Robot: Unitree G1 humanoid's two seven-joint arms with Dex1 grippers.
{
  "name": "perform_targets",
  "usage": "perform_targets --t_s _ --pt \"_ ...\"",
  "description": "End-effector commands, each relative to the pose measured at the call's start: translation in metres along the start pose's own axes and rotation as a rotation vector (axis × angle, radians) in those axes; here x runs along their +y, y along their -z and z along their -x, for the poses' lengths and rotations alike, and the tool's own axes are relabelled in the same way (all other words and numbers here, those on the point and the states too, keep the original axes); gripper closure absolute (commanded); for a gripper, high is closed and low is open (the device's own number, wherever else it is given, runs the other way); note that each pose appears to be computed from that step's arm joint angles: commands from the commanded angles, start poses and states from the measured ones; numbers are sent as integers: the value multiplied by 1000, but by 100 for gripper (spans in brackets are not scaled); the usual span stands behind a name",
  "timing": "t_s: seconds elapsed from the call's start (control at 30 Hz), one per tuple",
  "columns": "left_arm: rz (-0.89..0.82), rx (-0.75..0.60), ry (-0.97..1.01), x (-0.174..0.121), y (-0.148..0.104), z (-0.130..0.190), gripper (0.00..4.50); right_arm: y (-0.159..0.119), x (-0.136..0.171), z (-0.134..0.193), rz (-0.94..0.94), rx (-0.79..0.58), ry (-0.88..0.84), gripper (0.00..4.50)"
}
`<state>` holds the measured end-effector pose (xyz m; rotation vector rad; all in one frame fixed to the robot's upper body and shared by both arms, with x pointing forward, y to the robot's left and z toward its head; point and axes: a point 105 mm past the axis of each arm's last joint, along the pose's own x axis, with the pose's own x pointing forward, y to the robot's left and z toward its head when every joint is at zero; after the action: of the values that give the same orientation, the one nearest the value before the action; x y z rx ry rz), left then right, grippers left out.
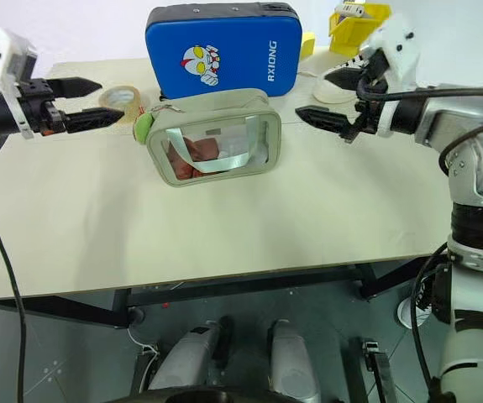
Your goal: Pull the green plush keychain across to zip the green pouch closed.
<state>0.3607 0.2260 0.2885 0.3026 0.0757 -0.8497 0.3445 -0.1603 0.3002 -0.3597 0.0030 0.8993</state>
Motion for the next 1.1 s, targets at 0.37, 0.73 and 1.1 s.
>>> perform_targets --t_s 0.37,0.73,1.1 --pt "-47 -33 -78 9 -11 14 7 -12 -5 -11 62 -20 9 0" --pt "6 -112 -42 -19 -22 14 7 -38 18 -90 141 -98 -175 0" --pt "54 -118 -108 -36 -6 19 0 15 22 -141 382 131 -295 53"
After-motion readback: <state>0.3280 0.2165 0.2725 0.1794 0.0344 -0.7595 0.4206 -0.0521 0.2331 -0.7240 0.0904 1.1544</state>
